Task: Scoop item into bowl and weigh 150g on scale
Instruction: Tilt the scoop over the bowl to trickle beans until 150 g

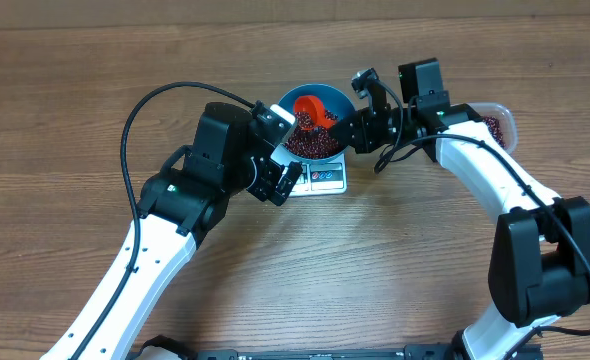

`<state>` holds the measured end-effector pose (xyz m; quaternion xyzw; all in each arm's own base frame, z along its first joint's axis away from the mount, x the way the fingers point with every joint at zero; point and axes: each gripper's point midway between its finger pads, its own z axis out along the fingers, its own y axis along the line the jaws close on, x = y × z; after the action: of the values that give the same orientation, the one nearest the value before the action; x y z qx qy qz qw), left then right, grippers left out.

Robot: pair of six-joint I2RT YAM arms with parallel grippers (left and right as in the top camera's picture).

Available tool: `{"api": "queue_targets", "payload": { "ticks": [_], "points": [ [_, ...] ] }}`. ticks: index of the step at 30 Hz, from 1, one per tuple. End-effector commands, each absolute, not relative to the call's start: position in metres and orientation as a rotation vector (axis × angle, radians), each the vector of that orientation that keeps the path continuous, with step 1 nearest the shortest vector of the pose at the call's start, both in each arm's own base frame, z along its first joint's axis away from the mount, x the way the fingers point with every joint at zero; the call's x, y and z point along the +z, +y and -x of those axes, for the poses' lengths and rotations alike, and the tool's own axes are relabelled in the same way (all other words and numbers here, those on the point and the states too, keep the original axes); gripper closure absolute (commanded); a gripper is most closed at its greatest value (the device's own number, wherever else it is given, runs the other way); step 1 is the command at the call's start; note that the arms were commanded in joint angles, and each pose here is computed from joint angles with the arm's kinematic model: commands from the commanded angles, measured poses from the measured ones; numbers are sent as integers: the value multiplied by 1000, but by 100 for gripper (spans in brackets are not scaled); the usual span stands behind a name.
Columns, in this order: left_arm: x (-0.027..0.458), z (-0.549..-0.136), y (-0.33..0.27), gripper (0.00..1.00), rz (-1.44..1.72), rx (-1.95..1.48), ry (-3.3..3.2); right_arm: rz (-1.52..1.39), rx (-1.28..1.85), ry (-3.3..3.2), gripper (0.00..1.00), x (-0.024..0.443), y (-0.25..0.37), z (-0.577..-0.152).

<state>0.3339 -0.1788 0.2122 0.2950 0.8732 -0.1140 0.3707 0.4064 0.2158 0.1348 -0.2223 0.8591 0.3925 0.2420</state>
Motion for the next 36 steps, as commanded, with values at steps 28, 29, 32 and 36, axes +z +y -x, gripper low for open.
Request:
{"api": "queue_targets", "payload": {
  "ticks": [28,29,32,36],
  "points": [
    [219,-331,-179,0,-776,-300,2211,604,1105,2300,96,149,217,-416],
    [219,-331,-179,0,-776,-300,2211,605,1105,2300,96,149,217,-416],
    [219,-331,-179,0,-776,-300,2211,605,1105,2300,96,149,217,-416],
    [219,-331,-179,0,-776,-300,2211,606,1104,2295,96,150,217,-417]
  ]
}}
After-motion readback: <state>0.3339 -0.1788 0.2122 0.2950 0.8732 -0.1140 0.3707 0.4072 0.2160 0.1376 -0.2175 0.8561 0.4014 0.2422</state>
